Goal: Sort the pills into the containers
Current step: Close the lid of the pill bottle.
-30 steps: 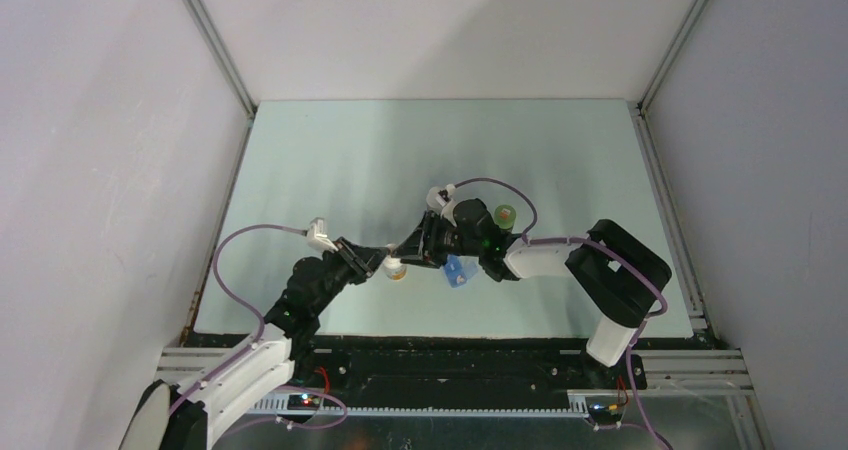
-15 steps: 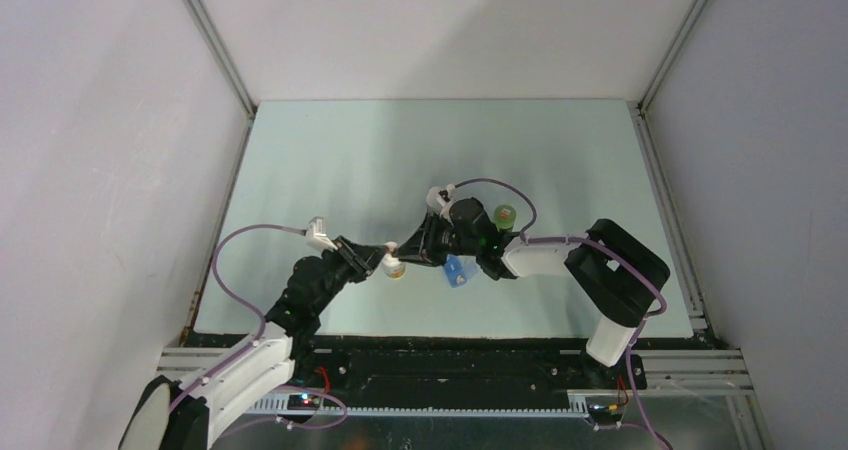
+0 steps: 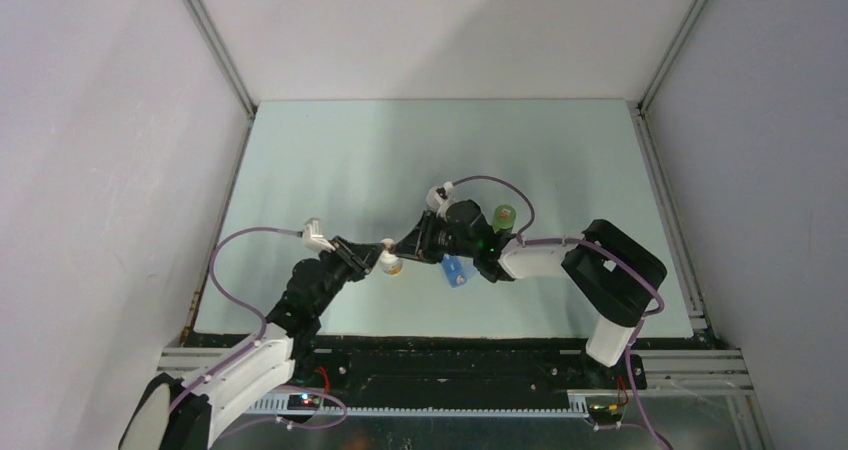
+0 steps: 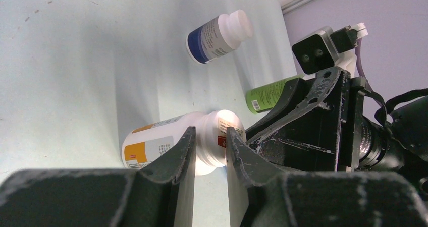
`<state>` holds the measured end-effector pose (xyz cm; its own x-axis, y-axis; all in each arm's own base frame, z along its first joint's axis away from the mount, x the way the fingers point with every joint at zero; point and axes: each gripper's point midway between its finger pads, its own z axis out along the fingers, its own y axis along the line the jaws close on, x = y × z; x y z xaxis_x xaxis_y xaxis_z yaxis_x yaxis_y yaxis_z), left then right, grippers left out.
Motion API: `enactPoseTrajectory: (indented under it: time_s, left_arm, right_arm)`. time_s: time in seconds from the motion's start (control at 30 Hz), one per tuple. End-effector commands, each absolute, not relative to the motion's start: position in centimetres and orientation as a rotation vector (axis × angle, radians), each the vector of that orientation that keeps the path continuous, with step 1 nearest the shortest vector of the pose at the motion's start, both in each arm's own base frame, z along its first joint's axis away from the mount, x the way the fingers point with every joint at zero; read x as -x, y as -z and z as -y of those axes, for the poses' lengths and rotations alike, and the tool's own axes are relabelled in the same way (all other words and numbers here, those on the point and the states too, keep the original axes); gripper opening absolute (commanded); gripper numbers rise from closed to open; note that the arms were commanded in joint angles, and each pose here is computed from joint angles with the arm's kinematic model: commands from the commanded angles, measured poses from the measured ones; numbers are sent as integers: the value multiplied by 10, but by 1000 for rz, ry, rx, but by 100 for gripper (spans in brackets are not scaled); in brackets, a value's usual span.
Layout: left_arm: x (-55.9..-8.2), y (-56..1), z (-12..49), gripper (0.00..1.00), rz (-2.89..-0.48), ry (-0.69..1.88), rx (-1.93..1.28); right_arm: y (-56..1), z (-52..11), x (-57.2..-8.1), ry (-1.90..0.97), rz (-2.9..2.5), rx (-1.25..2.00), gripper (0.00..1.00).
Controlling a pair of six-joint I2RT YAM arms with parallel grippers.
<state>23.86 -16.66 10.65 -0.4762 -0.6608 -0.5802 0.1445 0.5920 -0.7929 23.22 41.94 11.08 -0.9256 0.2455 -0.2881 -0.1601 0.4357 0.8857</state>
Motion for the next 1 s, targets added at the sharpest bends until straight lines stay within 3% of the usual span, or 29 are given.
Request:
enactPoseTrajectory:
  time_s: [0.0,0.43,0.67,0.77,0.83,0.97]
  left_arm:
    - [-195,-47,173,0,-2027,1036,302]
    - [-214,-78,173,1,-2036,959,297]
    - [-217,-103,177,36,-2043,991,346]
    - [-219,-108,177,56,-2039,1007,377]
    - [-220,-111,175,63,-2030,1011,394]
    - [-222,-113,170,65,-2023,1004,423]
  right_arm:
    - [-34,-397,-235,-1153,-2459,-53,0]
    - [-69,-399,-247,-1247,-2448,-49,1]
    - [-84,-403,-247,-1282,-2498,-72,21]
    - [-86,-403,-247,-1285,-2506,-78,28]
    - [-86,-403,-247,-1279,-2514,-81,32]
    - [-86,-404,-248,-1279,-2518,-72,37]
